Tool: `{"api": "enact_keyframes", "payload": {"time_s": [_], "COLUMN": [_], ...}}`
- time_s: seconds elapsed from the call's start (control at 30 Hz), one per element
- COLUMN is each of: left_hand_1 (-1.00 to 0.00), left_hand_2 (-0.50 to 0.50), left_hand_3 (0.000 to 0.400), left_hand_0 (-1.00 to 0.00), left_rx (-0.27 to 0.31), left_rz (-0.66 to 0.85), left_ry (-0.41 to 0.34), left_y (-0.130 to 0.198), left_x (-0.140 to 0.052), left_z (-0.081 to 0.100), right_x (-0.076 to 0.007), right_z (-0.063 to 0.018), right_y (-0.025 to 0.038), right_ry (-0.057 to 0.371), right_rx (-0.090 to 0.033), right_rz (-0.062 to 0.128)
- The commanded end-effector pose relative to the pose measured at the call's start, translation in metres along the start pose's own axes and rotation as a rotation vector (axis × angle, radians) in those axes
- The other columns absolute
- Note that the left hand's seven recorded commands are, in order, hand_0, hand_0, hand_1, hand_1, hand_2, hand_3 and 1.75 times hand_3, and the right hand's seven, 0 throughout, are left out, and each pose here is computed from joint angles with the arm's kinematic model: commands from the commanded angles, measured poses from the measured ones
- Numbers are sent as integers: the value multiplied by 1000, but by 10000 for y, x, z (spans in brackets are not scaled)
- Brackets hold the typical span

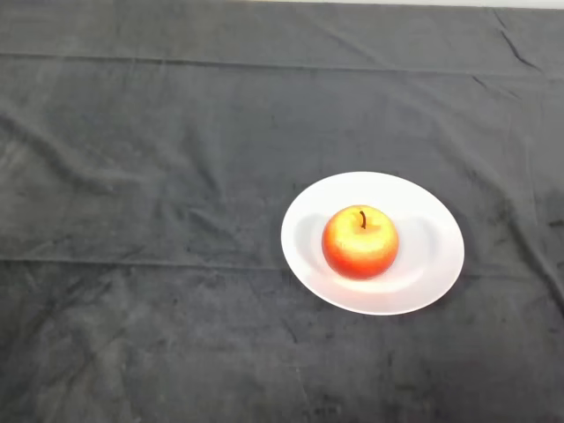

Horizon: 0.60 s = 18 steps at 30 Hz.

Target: Move the apple to the plate

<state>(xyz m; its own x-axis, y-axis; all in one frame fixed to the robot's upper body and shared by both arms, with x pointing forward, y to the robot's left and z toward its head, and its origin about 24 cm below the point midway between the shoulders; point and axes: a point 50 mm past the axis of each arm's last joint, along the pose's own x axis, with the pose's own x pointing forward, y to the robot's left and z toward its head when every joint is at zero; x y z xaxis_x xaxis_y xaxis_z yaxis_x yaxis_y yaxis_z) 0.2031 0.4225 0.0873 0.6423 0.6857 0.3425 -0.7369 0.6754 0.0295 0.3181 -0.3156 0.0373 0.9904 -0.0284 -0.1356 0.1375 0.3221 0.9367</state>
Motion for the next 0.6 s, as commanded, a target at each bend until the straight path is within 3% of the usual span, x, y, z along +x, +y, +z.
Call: {"api": "enact_keyframes", "payload": {"time_s": [0.03, 0.6], "left_hand_1": [0, 0], "left_hand_2": [0, 0], "left_hand_3": [0, 0], "left_hand_0": [0, 0], "left_rx": [9, 1], "left_rz": [36, 27], "left_ry": [-36, -32], "left_y": [64, 60], "left_x": [81, 67], "left_z": [74, 53], "right_x": [47, 47], "right_z": [175, 175], "right_y": [191, 191], "right_ry": [-58, -58], "right_rx": [-2, -2], "right_rz": [63, 63]}}
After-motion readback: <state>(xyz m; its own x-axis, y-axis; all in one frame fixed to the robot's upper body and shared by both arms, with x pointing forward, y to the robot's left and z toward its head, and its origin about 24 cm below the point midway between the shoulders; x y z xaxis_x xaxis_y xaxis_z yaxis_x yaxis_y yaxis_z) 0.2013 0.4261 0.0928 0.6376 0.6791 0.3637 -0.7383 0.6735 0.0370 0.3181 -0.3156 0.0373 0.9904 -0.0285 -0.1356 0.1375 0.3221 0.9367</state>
